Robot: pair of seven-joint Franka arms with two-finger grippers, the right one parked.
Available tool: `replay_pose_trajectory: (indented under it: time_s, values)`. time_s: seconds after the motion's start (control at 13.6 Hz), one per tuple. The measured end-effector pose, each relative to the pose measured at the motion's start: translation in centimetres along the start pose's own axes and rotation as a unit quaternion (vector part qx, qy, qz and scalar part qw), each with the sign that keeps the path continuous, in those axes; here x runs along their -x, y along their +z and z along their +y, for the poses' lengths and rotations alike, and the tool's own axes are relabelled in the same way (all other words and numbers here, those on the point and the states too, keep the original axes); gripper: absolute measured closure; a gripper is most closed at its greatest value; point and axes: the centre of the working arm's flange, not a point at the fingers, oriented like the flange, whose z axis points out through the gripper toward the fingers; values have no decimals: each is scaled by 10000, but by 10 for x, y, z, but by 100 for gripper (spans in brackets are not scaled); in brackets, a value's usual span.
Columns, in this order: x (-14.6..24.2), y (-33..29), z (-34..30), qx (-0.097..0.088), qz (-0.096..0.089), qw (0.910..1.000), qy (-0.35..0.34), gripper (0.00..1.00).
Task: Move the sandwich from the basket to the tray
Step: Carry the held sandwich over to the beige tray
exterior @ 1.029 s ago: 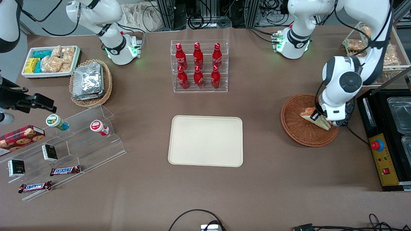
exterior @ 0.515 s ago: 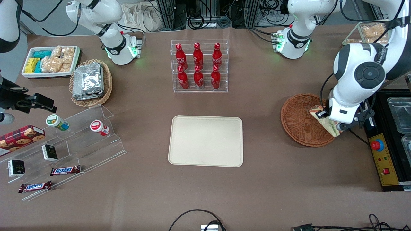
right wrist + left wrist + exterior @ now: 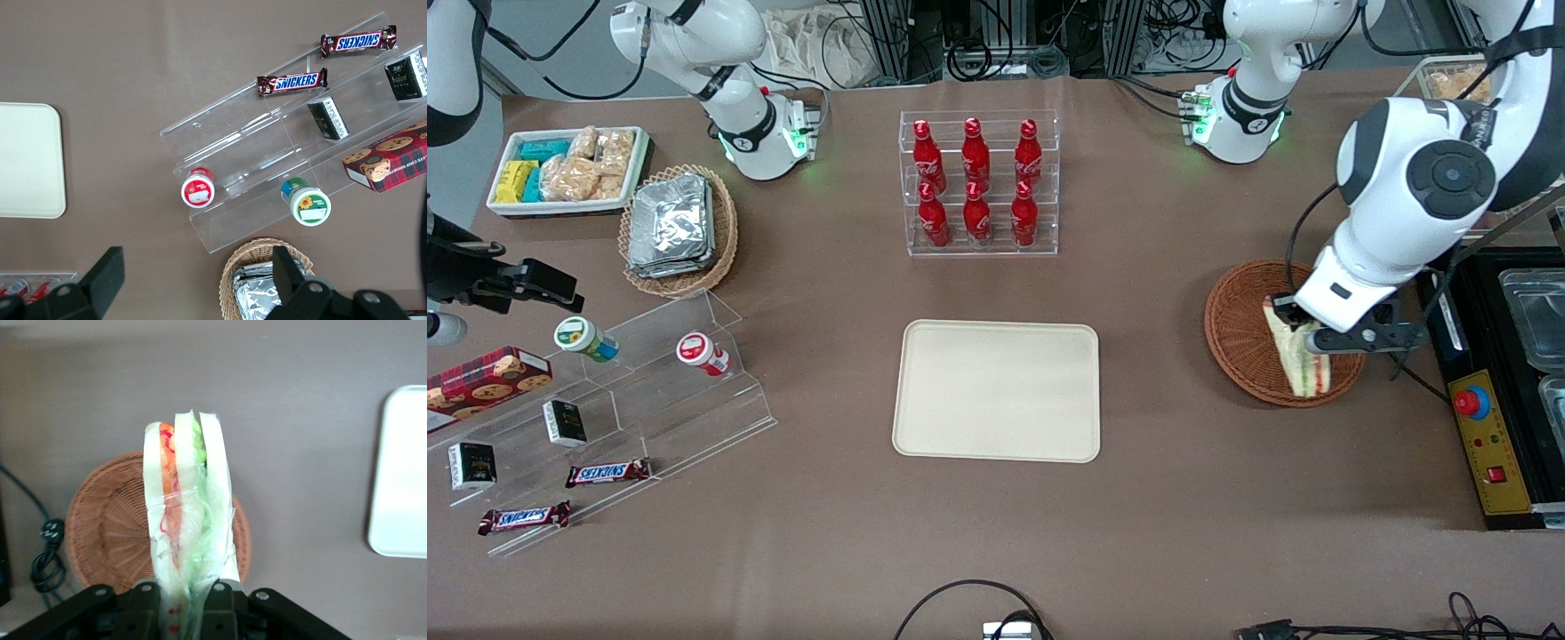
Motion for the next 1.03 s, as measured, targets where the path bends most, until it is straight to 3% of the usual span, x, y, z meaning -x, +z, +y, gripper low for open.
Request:
replay_pose_trajectory:
  time_s: [0.59,0.74,1.03]
  values:
    - [-7,14,99,313,-53,9972,673,84]
    - [-10,21,133,390,46,9970,669,84]
    - [-3,67,211,330,317,9976,518,84]
